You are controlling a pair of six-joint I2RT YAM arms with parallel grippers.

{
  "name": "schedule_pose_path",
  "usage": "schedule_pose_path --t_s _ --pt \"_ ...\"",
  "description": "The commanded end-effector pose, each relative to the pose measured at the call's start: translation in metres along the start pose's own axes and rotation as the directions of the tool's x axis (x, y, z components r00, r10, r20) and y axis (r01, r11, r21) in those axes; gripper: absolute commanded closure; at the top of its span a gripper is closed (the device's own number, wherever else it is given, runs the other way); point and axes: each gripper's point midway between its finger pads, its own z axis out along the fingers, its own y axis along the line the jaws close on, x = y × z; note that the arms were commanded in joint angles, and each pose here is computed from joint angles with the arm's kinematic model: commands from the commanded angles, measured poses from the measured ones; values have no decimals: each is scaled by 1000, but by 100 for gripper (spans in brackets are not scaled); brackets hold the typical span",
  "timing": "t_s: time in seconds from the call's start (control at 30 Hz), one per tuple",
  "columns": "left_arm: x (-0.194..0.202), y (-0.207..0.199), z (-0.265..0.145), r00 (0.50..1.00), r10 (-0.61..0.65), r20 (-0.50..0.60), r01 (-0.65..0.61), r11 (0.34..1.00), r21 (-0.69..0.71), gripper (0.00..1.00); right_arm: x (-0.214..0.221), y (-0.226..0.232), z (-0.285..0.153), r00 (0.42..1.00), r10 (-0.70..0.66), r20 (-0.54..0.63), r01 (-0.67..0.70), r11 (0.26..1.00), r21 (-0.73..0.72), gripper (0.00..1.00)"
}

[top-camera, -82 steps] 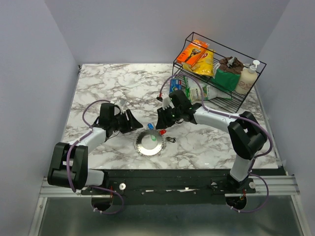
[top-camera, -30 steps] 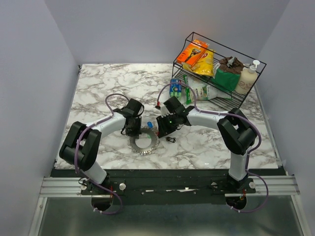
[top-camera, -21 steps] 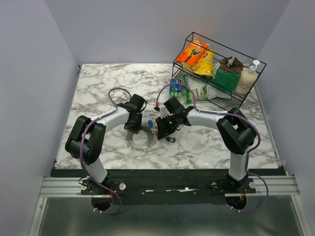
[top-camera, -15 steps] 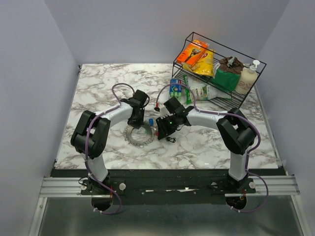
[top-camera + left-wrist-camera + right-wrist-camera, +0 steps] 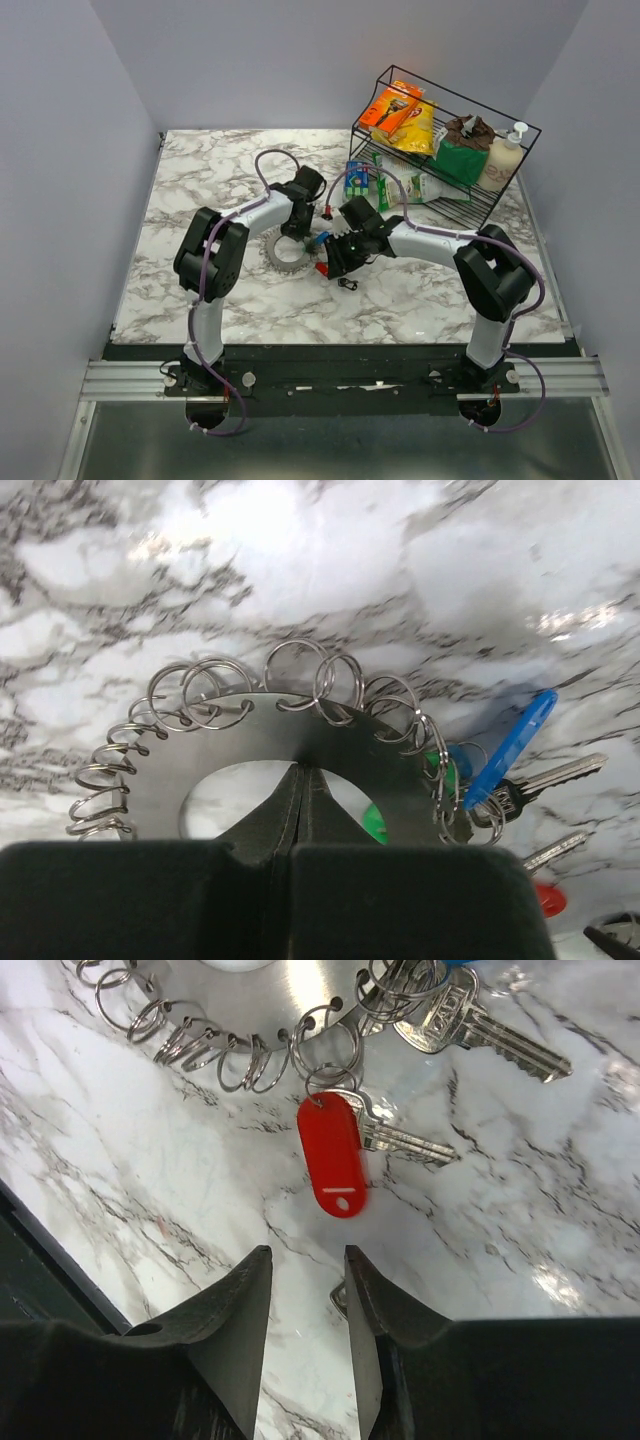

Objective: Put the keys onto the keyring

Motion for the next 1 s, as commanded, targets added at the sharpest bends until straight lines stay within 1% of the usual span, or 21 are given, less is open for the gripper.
schedule_pose_path --t_s 0.0,0.17,0.23,0.43,0.47,0.67,0.97 --pt "25 -22 23 993 65 -97 -62 997 39 100 -5 -19 -19 997 50 54 -54 996 74 56" --pt "29 -43 21 991 105 -87 -97 991 94 100 -8 -29 -26 995 70 78 -76 994 81 55" --pt "34 -46 19 990 115 -85 -106 988 110 100 -10 -30 -27 994 70 87 -77 994 80 55" --pt "56 -52 15 986 150 -78 -137 980 145 100 -15 -27 -26 992 78 96 -83 995 56 55" --pt "62 -57 13 984 154 -87 -137 975 172 100 -15 -27 -25 992 79 96 -85 995 53 55" --pt "85 -50 10 982 150 -118 -128 976 175 100 -19 -27 -24 991 84 102 -89 995 41 55" --pt "129 -28 5 972 124 -197 -102 988 119 100 -21 -29 -24 990 86 108 -91 995 39 55"
